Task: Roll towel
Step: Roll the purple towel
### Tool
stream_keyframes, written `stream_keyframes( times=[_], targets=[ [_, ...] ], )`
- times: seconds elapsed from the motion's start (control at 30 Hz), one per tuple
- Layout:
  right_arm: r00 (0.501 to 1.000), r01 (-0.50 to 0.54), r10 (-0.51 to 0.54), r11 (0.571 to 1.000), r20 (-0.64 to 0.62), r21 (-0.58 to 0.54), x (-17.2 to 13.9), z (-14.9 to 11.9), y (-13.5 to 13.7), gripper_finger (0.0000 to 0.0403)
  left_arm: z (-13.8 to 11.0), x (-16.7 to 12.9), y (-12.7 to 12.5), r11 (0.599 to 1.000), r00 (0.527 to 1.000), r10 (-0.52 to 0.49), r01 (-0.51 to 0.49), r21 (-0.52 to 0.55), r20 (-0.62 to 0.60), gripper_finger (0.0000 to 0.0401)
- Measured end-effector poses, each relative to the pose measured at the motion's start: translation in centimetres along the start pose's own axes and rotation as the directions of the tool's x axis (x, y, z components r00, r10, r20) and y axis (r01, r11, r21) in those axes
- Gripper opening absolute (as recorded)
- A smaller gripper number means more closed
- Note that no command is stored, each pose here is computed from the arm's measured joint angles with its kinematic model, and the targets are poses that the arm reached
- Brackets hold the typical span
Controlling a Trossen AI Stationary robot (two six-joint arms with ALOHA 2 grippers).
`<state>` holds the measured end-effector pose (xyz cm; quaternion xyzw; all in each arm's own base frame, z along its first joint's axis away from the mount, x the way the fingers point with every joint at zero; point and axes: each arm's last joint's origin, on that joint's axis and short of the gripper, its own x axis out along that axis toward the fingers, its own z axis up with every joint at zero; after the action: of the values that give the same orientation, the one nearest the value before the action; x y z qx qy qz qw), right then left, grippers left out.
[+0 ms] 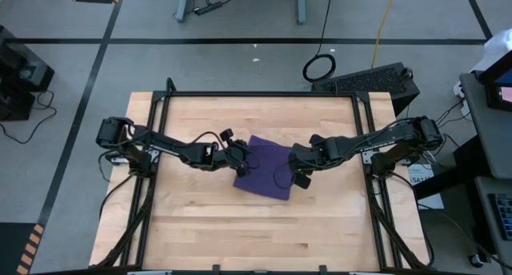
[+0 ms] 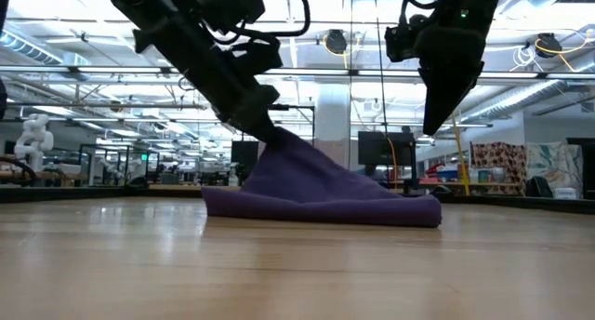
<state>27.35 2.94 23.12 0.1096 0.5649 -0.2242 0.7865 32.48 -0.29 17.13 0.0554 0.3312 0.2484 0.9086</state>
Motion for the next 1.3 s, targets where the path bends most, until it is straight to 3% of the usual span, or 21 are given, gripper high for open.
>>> stream_keyframes(
  times=[0.33,0.63,0.87,1.1,1.3],
  targets=[
    [0.995,0.089,-0.087,0.996,0.052,-0.032,0.0,0.2,-0.4,0.0091,-1.1,1.8,-0.2,1.0,0.999,-0.006,0.007,0.007,-0.042,0.0015],
    [0.995,0.075,-0.076,0.997,0.058,0.006,1.4,2.1,-2.1,0.0091,-0.7,2.0,0.2,1.0,1.0,-0.005,0.005,0.001,-0.014,0.0015],
    [0.999,-0.021,0.023,0.999,0.03,-0.049,4.3,3.1,-2.1,0.0091,0.0,2.0,0.0,0.998,0.997,-0.056,0.055,0.03,0.046,0.0015],
    [0.995,-0.098,0.097,0.994,-0.012,-0.054,7.3,3.5,-3.6,0.0091,-0.7,2.4,0.3,0.999,0.999,-0.041,0.041,-0.014,-0.011,0.0015],
    [0.997,-0.072,0.072,0.997,-0.029,0.014,8.7,3.5,-6.1,0.0092,-0.8,2.5,0.0,0.998,0.998,-0.054,0.054,-0.01,-0.016,0.0015]
  ],
)
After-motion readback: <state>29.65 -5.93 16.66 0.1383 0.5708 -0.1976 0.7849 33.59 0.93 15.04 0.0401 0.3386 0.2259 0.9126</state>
